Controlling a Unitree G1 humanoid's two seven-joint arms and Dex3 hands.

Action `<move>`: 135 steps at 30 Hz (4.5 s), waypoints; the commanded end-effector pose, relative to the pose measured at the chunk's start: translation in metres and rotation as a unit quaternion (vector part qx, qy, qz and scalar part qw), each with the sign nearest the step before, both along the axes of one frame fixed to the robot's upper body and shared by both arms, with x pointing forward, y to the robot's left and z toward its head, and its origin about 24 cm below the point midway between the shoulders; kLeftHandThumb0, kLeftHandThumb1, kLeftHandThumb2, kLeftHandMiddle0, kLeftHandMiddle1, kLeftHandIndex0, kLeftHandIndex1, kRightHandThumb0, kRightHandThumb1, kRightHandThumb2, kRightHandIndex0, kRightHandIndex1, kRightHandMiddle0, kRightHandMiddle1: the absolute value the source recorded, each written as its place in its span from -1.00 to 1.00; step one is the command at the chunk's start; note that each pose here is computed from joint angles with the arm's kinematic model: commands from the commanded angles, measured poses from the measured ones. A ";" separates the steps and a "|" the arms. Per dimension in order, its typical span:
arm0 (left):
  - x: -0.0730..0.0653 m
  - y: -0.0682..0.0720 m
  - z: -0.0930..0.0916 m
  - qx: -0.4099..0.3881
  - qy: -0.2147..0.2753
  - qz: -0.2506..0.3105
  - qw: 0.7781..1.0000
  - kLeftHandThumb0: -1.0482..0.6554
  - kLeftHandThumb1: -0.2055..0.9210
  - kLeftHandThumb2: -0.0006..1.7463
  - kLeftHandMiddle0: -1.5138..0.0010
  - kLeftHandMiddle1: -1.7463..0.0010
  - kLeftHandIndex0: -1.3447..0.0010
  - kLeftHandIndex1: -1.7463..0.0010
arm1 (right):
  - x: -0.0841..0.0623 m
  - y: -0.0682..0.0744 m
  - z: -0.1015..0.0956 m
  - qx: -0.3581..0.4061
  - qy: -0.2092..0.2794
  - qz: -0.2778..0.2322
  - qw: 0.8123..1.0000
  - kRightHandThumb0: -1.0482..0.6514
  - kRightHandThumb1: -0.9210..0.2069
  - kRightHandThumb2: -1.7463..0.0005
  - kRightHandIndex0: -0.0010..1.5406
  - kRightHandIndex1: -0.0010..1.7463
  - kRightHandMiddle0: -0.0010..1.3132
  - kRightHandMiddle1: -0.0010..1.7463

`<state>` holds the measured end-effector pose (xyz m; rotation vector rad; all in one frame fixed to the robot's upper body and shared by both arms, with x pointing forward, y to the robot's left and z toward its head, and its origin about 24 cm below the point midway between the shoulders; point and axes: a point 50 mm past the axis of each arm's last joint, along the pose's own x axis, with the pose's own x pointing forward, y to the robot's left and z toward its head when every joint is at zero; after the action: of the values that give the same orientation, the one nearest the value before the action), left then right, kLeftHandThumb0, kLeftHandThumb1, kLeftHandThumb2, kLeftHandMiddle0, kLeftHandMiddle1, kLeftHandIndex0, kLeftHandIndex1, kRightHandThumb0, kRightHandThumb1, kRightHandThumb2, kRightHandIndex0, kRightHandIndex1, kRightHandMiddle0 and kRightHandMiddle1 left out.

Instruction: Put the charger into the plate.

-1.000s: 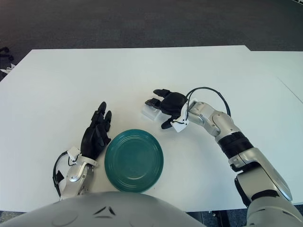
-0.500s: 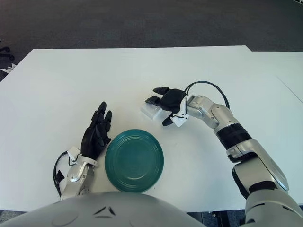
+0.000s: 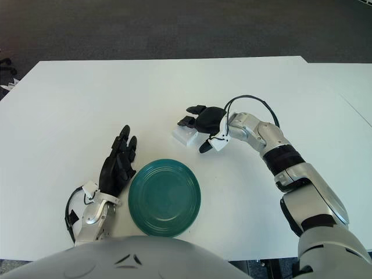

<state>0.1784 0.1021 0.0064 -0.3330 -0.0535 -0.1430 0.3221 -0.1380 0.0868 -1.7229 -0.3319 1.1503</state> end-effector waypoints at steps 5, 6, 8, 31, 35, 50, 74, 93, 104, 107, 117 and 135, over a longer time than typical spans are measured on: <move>-0.005 -0.008 -0.015 -0.028 0.049 0.016 0.998 -1.00 1.00 0.09 1.00 1.00 0.98 0.99 | 0.003 0.003 0.003 -0.017 0.013 0.010 1.000 -0.73 -1.00 0.35 -0.65 -0.97 -1.00 -0.53; -0.005 -0.008 -0.015 -0.031 0.049 0.016 0.998 -1.00 1.00 0.08 1.00 1.00 0.98 0.99 | 0.004 0.003 0.004 -0.017 0.012 0.011 1.000 -0.73 -1.00 0.35 -0.64 -0.97 -1.00 -0.52; -0.005 -0.009 -0.015 -0.036 0.049 0.017 0.998 -1.00 1.00 0.07 1.00 1.00 0.98 0.99 | 0.004 0.005 0.006 -0.015 0.009 0.013 1.000 -0.72 -1.00 0.37 -0.63 -0.97 -1.00 -0.51; -0.004 -0.013 -0.017 -0.066 0.043 0.016 0.997 -1.00 1.00 0.05 0.96 0.99 0.91 0.94 | 0.011 0.012 0.013 -0.012 -0.004 0.013 1.000 -0.75 -1.00 0.41 -0.57 -0.97 -1.00 -0.51; -0.003 -0.013 -0.017 -0.071 0.042 0.013 0.997 -1.00 1.00 0.05 0.95 0.99 0.91 0.94 | 0.012 0.014 0.014 -0.014 -0.004 0.013 1.000 -0.76 -1.00 0.41 -0.59 -0.98 -1.00 -0.51; -0.002 -0.013 -0.019 -0.074 0.038 0.012 0.996 -1.00 1.00 0.06 0.95 0.99 0.93 0.91 | 0.014 0.019 0.015 -0.010 -0.007 0.016 1.000 -0.78 -1.00 0.42 -0.59 -0.99 -1.00 -0.54; -0.002 -0.014 -0.021 -0.066 0.041 0.014 0.997 -1.00 1.00 0.07 0.93 1.00 1.00 0.80 | 0.017 0.026 0.018 0.007 -0.021 0.020 1.000 -0.78 -1.00 0.46 -0.62 -1.00 -1.00 -0.52; -0.005 -0.015 -0.014 -0.062 0.030 0.029 0.997 -1.00 1.00 0.07 0.93 1.00 1.00 0.73 | 0.012 0.029 0.010 0.009 -0.009 0.029 1.000 -0.76 -1.00 0.49 -0.65 -1.00 -1.00 -0.55; -0.009 -0.011 -0.011 -0.073 0.045 0.043 0.995 -1.00 1.00 0.08 0.96 1.00 1.00 0.74 | 0.008 0.030 -0.004 0.023 0.000 0.024 0.999 -0.75 -1.00 0.51 -0.61 -0.98 -1.00 -0.50; -0.011 -0.010 -0.010 -0.072 0.045 0.043 0.995 -1.00 1.00 0.08 0.96 1.00 1.00 0.75 | 0.007 0.030 -0.007 0.027 0.002 0.023 0.999 -0.75 -1.00 0.51 -0.60 -0.98 -1.00 -0.49; -0.011 -0.009 -0.008 -0.077 0.045 0.045 0.995 -1.00 1.00 0.08 0.95 0.99 1.00 0.70 | 0.006 0.031 -0.013 0.032 0.008 0.022 0.999 -0.76 -1.00 0.53 -0.57 -0.98 -1.00 -0.46; -0.015 -0.006 -0.004 -0.080 0.045 0.050 0.995 -1.00 1.00 0.09 0.92 0.99 1.00 0.71 | 0.002 0.027 -0.030 0.042 0.021 0.011 0.999 -0.73 -1.00 0.57 -0.53 -0.98 -1.00 -0.38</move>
<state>0.1694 0.1055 0.0077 -0.4401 -0.0471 -0.0629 0.3265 -0.1078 0.0640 -1.6244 -0.3795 1.1693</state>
